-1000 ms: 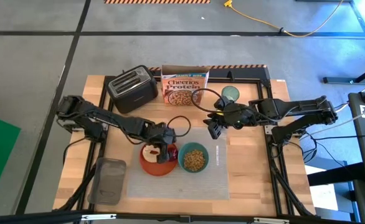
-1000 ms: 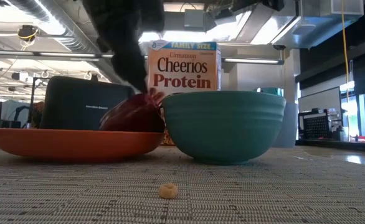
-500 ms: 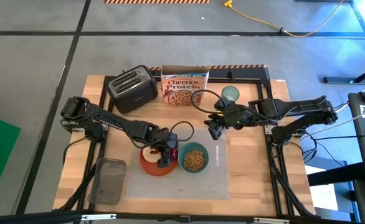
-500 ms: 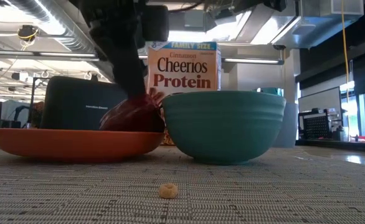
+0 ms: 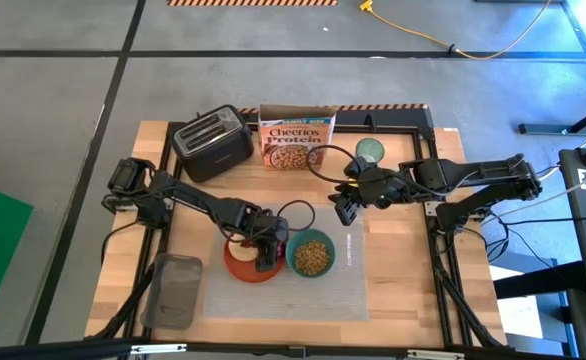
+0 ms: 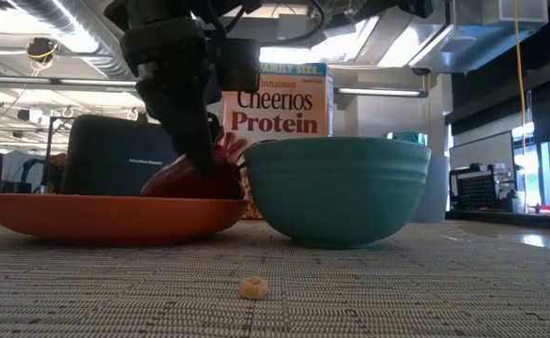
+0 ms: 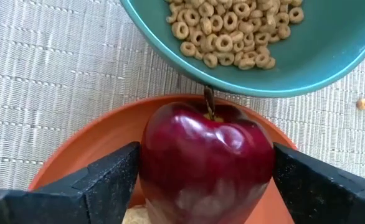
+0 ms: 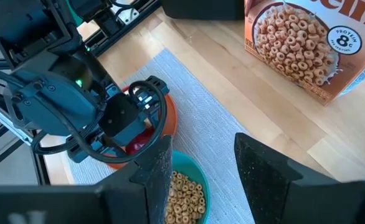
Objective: Arrange a breakfast setting
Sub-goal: Put the red apple on the orange plate
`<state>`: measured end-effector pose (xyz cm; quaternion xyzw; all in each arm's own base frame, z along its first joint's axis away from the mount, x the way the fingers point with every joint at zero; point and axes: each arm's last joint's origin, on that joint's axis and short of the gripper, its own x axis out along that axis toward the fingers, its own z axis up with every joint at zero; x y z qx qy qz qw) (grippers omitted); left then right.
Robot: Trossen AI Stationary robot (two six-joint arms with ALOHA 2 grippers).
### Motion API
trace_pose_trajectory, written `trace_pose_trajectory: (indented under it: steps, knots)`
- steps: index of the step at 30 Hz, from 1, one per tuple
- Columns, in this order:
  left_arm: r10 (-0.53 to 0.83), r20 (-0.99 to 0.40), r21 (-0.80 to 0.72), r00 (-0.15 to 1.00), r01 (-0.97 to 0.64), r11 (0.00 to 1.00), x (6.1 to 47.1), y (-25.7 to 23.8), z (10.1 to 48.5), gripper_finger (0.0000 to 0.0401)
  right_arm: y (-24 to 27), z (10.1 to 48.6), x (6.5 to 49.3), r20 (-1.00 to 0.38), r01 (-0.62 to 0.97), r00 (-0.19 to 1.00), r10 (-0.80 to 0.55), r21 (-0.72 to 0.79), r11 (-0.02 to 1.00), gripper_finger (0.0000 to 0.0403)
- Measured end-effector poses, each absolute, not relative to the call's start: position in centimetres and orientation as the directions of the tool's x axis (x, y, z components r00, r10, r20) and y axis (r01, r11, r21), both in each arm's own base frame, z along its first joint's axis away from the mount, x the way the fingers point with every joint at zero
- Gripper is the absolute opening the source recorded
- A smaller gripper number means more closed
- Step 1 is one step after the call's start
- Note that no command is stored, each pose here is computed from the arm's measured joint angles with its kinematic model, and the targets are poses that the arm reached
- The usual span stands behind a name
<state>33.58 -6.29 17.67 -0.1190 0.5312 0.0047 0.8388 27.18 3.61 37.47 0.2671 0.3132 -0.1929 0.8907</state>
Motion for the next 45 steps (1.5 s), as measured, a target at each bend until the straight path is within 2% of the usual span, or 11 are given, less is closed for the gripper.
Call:
trace_pose_trajectory:
  steps: [5,12,24,31,37,42,45]
  knots:
    - [-0.117,-0.892,-0.190,0.437,-0.129,0.973,33.6,-6.3,17.7,0.0310,3.6,37.5,27.2,-0.662,0.510,0.729,-0.174,0.356,0.783,0.0166]
    - [-0.102,-0.892,-0.178,0.441,-0.135,0.975,33.6,-6.2,17.7,0.0302,3.6,37.5,27.2,-0.662,0.510,0.729,-0.175,0.355,0.783,0.0166]
    - [0.116,-0.816,-0.026,0.566,-0.237,0.971,32.6,-6.2,20.7,0.0299,3.5,37.0,26.7,-0.701,0.538,0.685,-0.200,0.301,0.787,0.0166]
    - [0.185,-0.665,-0.131,0.723,-0.357,0.925,29.0,-7.4,18.5,0.0299,3.5,37.0,26.7,-0.704,0.539,0.681,-0.201,0.296,0.789,0.0166]
    - [0.163,-0.367,-0.280,0.916,-0.275,0.920,25.6,-7.8,16.4,0.0299,3.5,37.0,26.7,-0.703,0.536,0.682,-0.204,0.290,0.793,0.0166]
    - [0.144,-0.299,-0.289,0.943,-0.233,0.928,22.9,-7.7,13.5,0.0298,3.4,37.0,26.7,-0.700,0.541,0.681,-0.216,0.281,0.793,0.0166]
    - [0.138,-0.266,-0.266,0.954,-0.210,0.941,22.9,-7.7,13.0,0.0298,3.4,37.0,26.7,-0.698,0.540,0.683,-0.216,0.283,0.793,0.0166]
